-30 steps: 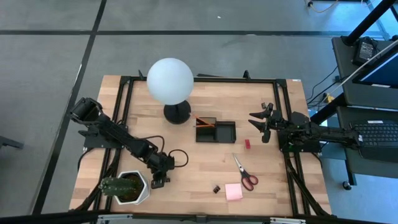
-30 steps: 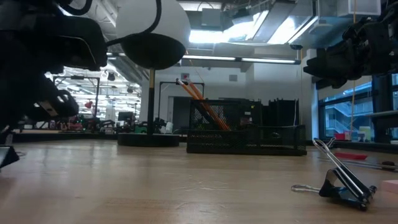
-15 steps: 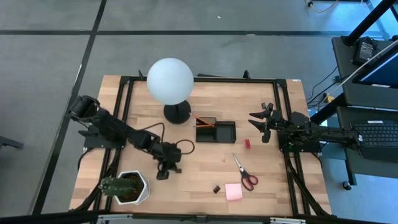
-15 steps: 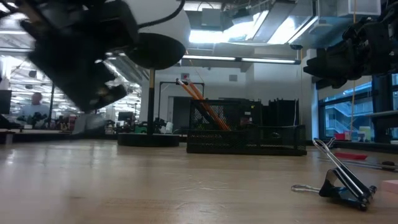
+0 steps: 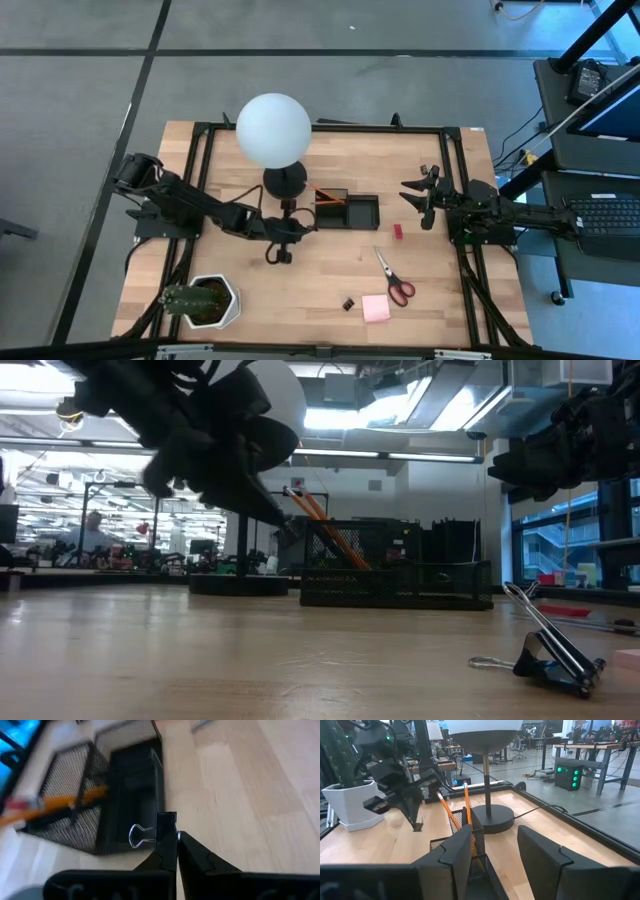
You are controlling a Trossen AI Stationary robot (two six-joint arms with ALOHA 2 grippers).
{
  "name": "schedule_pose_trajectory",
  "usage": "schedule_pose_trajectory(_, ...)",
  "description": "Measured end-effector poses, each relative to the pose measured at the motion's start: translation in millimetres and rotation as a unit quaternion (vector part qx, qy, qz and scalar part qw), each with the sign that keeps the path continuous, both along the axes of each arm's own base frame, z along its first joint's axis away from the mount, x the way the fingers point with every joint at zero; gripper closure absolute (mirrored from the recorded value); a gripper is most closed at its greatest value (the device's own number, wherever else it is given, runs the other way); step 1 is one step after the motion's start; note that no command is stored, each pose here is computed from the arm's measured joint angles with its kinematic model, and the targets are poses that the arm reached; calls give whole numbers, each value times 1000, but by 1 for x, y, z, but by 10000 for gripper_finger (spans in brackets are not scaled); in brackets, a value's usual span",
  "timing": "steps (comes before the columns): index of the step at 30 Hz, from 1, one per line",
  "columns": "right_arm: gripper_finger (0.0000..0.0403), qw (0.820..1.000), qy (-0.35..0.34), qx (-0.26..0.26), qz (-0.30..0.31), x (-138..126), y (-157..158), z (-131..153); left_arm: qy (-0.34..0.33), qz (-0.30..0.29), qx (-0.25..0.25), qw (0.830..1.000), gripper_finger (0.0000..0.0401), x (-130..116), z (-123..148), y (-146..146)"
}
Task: Pick and place office supplies into organizer
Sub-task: Put the bottom left black binder clip into the black desk organizer, then put the bottom black binder clip into the black desk organizer
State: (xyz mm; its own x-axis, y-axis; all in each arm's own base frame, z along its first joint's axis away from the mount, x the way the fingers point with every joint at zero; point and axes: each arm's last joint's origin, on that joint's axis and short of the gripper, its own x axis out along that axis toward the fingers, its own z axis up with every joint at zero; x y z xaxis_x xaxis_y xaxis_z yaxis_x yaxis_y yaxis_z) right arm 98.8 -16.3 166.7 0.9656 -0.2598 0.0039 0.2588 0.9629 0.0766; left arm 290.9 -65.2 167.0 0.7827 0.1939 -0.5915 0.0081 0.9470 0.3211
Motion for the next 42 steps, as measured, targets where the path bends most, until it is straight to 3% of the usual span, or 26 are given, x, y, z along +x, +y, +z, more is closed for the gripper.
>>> schedule_pose_trajectory(5,241,1000,0,-3,0,0,0,0,-15,-7,26,1000,399,8,-7,-1)
schedule_pose_trajectory(13,241,1000,0,-2,0,0,0,0,-32,30,109,993,399,23,-32,0)
schedule_pose_trajectory(23,241,1000,0,-2,0,0,0,0,-23,55,123,991,399,31,-56,8)
schedule_pose_trajectory(32,241,1000,1,-2,0,0,0,0,-26,57,121,991,397,32,-57,10)
schedule_pose_trajectory(42,241,1000,0,-2,0,0,0,0,-27,57,120,991,351,32,-57,10)
